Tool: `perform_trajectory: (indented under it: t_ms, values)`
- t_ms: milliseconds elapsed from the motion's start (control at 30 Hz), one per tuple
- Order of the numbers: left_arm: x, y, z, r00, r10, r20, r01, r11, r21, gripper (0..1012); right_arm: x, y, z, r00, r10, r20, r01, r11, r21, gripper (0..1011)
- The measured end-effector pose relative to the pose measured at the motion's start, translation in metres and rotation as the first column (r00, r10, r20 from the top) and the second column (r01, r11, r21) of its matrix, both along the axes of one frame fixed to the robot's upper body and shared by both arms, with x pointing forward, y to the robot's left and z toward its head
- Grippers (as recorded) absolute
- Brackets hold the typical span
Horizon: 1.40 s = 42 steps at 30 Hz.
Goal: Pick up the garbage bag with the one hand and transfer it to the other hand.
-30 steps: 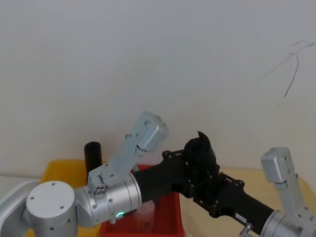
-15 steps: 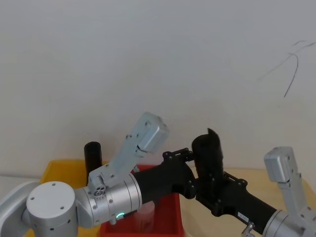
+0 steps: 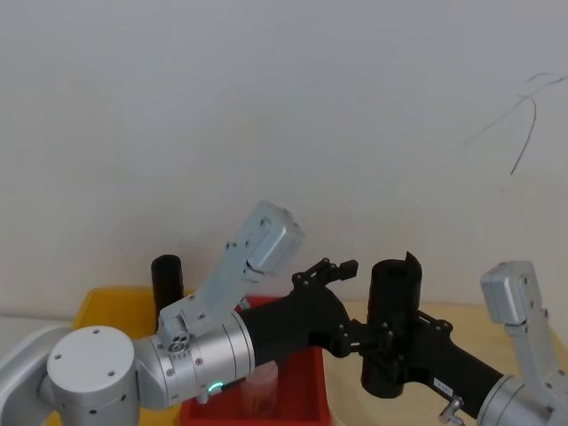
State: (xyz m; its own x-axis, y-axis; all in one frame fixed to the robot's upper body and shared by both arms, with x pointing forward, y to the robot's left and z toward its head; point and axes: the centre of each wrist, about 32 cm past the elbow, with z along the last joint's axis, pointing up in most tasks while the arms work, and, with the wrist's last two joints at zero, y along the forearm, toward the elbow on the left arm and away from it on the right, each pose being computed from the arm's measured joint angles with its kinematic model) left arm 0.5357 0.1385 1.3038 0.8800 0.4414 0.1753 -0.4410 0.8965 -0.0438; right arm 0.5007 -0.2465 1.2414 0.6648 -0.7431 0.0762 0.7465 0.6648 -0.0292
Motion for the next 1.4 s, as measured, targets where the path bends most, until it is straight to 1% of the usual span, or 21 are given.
perform_trajectory:
  t_ms: [167, 300, 533, 733, 833, 933, 967, 1000, 1033, 1067, 1133, 1167, 1267, 1300, 1333, 1367, 1400]
  values:
    - [0.0003, 0.0016, -0.0001, 1.0000, 0.001, -0.002, -0.001, 1.0000, -0.002, 1001, 0.000, -0.001, 0.001, 1.000, -0.011, 0.000, 0.011, 1.000, -0.004, 560]
    - [0.0009, 0.0043, -0.0008, 1.0000, 0.006, -0.002, -0.006, 1.0000, -0.006, 1001, 0.002, -0.002, 0.002, 1.000, -0.022, 0.000, 0.022, 1.000, -0.010, 560]
    - [0.0030, 0.0112, -0.0026, 0.9995, 0.032, -0.001, -0.032, 0.9994, -0.014, 1002, 0.005, -0.004, 0.004, 0.999, -0.035, -0.003, 0.034, 0.999, -0.023, 560]
    - [0.0066, 0.0209, -0.0039, 0.9971, 0.077, 0.001, -0.076, 0.9969, -0.020, 1002, 0.008, -0.008, 0.006, 0.999, -0.051, -0.007, 0.051, 0.998, -0.044, 560]
    - [0.0092, 0.0277, -0.0045, 0.9939, 0.110, 0.006, -0.110, 0.9937, -0.022, 1001, 0.010, -0.012, 0.008, 0.998, -0.064, -0.010, 0.064, 0.996, -0.060, 560]
    - [0.0111, 0.0326, -0.0050, 0.9907, 0.136, 0.010, -0.135, 0.9905, -0.022, 1002, 0.012, -0.016, 0.009, 0.997, -0.081, -0.016, 0.080, 0.994, -0.080, 560]
    - [0.0121, 0.0351, -0.0053, 0.9885, 0.150, 0.013, -0.150, 0.9884, -0.023, 1002, 0.013, -0.017, 0.010, 0.996, -0.086, -0.018, 0.085, 0.993, -0.085, 560]
    - [0.0121, 0.0351, -0.0053, 0.9885, 0.150, 0.013, -0.150, 0.9884, -0.023, 1001, 0.014, -0.019, 0.010, 0.996, -0.091, -0.020, 0.089, 0.992, -0.091, 560]
    - [0.0136, 0.0388, -0.0059, 0.9852, 0.170, 0.016, -0.170, 0.9852, -0.023, 1001, 0.014, -0.019, 0.010, 0.996, -0.091, -0.020, 0.089, 0.992, -0.091, 560]
    - [0.0148, 0.0417, -0.0065, 0.9824, 0.186, 0.018, -0.185, 0.9824, -0.023, 1002, 0.017, -0.022, 0.011, 0.994, -0.106, -0.025, 0.103, 0.989, -0.106, 560]
    - [0.0163, 0.0452, -0.0075, 0.9782, 0.207, 0.020, -0.206, 0.9783, -0.023, 1001, 0.021, -0.026, 0.011, 0.992, -0.122, -0.031, 0.117, 0.986, -0.122, 560]
    - [0.0175, 0.0481, -0.0085, 0.9743, 0.224, 0.021, -0.224, 0.9744, -0.022, 1002, 0.022, -0.027, 0.011, 0.991, -0.126, -0.032, 0.121, 0.985, -0.126, 560]
    - [0.0195, 0.0528, -0.0100, 0.9670, 0.254, 0.024, -0.253, 0.9672, -0.020, 1001, 0.028, -0.032, 0.012, 0.988, -0.146, -0.039, 0.139, 0.980, -0.145, 560]
    - [0.0206, 0.0554, -0.0110, 0.9617, 0.273, 0.025, -0.273, 0.9619, -0.019, 1002, 0.029, -0.032, 0.012, 0.988, -0.150, -0.040, 0.142, 0.978, -0.149, 560]
    - [0.0211, 0.0566, -0.0115, 0.9591, 0.282, 0.026, -0.281, 0.9594, -0.019, 1001, 0.032, -0.035, 0.011, 0.986, -0.161, -0.044, 0.152, 0.975, -0.160, 560]
    - [0.0223, 0.0595, -0.0127, 0.9532, 0.301, 0.026, -0.301, 0.9535, -0.017, 1001, 0.033, -0.036, 0.011, 0.985, -0.166, -0.045, 0.156, 0.974, -0.164, 560]
    - [0.0228, 0.0606, -0.0134, 0.9504, 0.310, 0.026, -0.310, 0.9507, -0.015, 1001, 0.035, -0.037, 0.012, 0.984, -0.170, -0.044, 0.160, 0.973, -0.168, 560]
